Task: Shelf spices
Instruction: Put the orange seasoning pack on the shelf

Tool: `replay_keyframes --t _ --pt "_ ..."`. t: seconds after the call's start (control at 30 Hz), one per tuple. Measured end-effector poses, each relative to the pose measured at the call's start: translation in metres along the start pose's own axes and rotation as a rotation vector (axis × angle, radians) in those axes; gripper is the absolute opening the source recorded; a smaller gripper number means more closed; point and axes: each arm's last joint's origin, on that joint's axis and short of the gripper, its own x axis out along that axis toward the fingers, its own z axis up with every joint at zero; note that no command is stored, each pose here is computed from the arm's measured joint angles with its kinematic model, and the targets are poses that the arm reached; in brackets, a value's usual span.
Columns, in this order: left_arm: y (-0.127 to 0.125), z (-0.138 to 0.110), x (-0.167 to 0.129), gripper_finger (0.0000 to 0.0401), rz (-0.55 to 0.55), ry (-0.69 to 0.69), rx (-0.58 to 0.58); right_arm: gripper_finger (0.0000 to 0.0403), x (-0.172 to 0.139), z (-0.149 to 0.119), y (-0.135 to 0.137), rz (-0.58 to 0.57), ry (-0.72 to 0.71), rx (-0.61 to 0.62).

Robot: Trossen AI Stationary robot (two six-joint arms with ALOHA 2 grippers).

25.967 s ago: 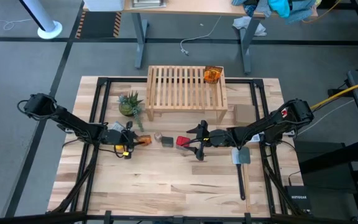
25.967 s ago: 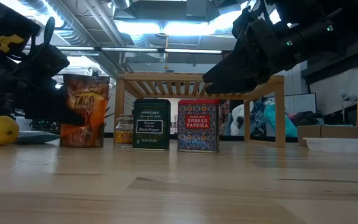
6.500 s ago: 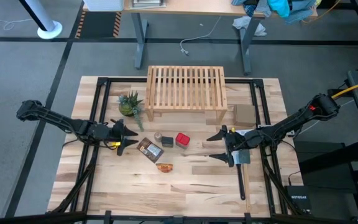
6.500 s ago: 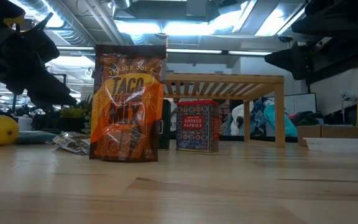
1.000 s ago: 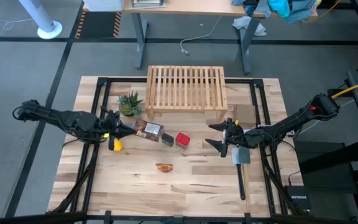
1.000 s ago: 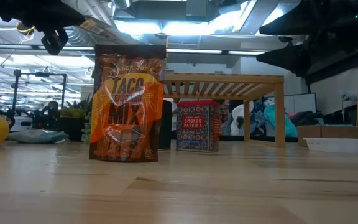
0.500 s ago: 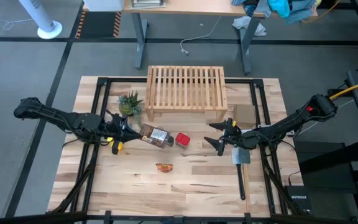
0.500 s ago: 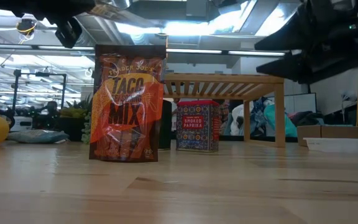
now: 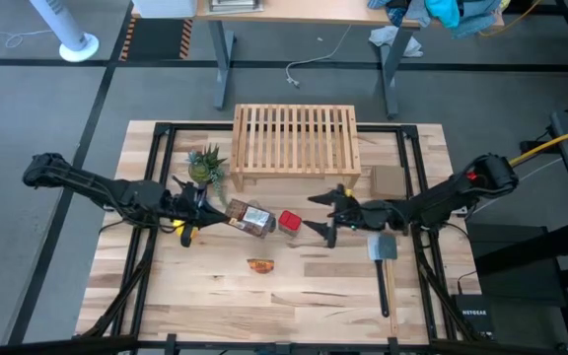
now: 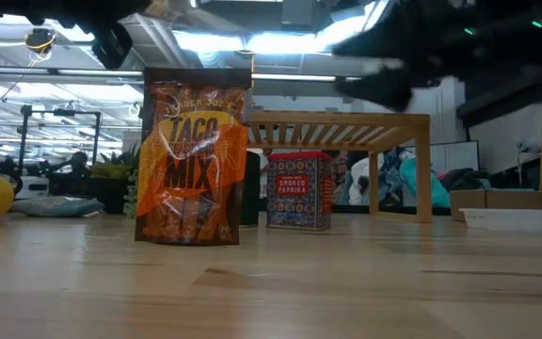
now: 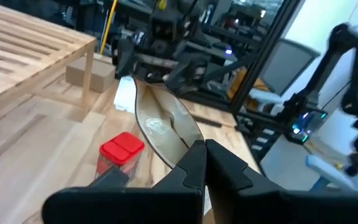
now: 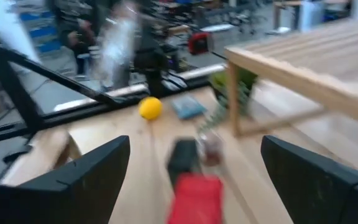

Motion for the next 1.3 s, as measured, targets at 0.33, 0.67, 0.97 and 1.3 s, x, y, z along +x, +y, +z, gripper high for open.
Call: replay_keyframes --t 0.33,0.67,0.97,1.3 --pt "0.000 -0.003 0.004 0.0000 0.007 0.018 0.051 0.0367 0.060 0.016 0.008 0.070 0.114 -0.086" --pt "0.000 -0.003 0.004 0.0000 0.009 0.024 0.072 0.0367 0.078 0.021 0.018 0.215 0.039 -0.075" --pt "0.000 -0.003 0.004 0.0000 0.009 0.023 0.070 0.0367 0.078 0.025 0.019 0.235 0.015 -0.048" --pt "0.001 -0.003 0.004 0.0000 0.010 0.023 0.070 0.0355 0.076 0.017 0.017 0.220 0.100 -0.160"
